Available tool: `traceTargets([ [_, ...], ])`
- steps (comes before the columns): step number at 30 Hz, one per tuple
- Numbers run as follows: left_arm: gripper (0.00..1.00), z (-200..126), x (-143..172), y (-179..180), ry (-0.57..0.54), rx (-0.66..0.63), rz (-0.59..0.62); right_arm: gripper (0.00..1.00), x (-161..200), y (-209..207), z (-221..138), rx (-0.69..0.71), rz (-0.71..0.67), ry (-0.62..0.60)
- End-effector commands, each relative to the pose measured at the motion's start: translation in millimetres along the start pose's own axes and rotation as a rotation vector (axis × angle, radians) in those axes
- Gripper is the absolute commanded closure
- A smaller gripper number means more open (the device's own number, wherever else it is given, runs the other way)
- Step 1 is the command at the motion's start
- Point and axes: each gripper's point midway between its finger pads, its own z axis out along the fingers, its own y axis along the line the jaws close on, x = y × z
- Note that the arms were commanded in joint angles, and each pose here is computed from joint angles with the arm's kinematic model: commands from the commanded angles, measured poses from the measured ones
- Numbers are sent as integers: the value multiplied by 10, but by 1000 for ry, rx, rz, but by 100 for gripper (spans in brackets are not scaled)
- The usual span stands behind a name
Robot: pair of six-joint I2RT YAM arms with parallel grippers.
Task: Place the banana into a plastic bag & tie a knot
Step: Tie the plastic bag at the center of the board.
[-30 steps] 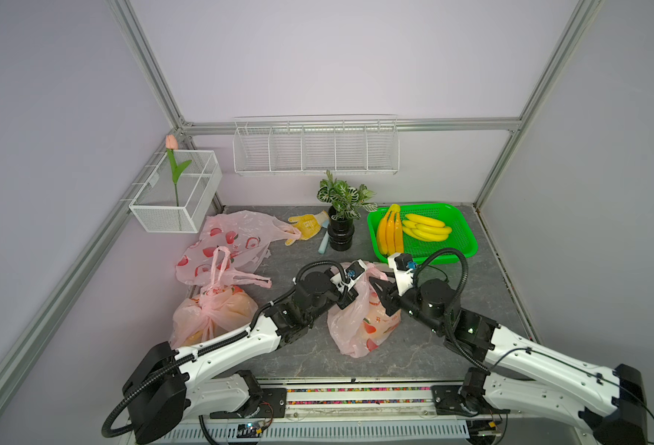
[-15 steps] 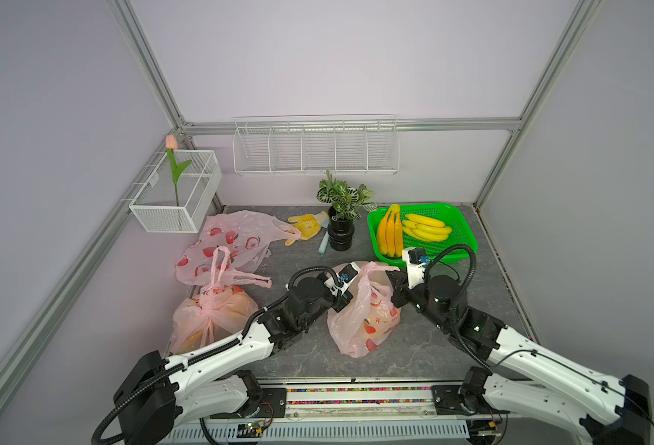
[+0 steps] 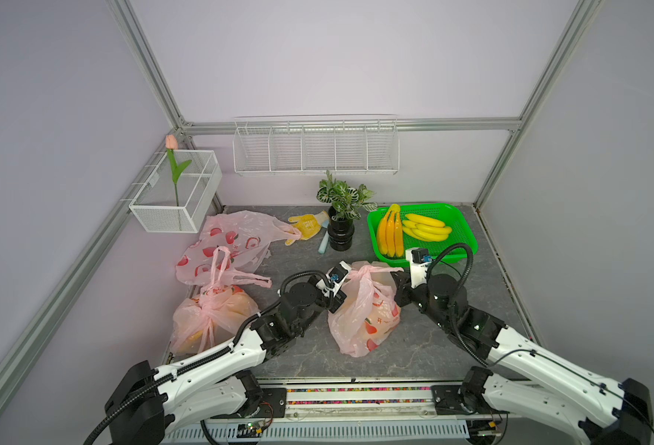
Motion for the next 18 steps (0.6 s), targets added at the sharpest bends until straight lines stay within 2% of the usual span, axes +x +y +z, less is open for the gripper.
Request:
traceTargets([
  [1, 100, -65, 25, 182, 2, -90, -54, 93, 219, -237, 54, 88, 13, 56],
  [4, 100, -108, 95, 252, 13, -120, -84, 94, 293, -325, 84, 113, 35, 82],
  [9, 100, -219, 305, 513, 54, -239, -158, 94, 451, -468, 128, 169, 51, 128],
  [14, 100, -355, 673, 810, 116, -390, -295, 93, 606, -566, 161, 201, 64, 157],
  [18, 100, -383, 962, 877, 181, -442, -379, 93, 690, -657, 148, 238, 65, 164],
])
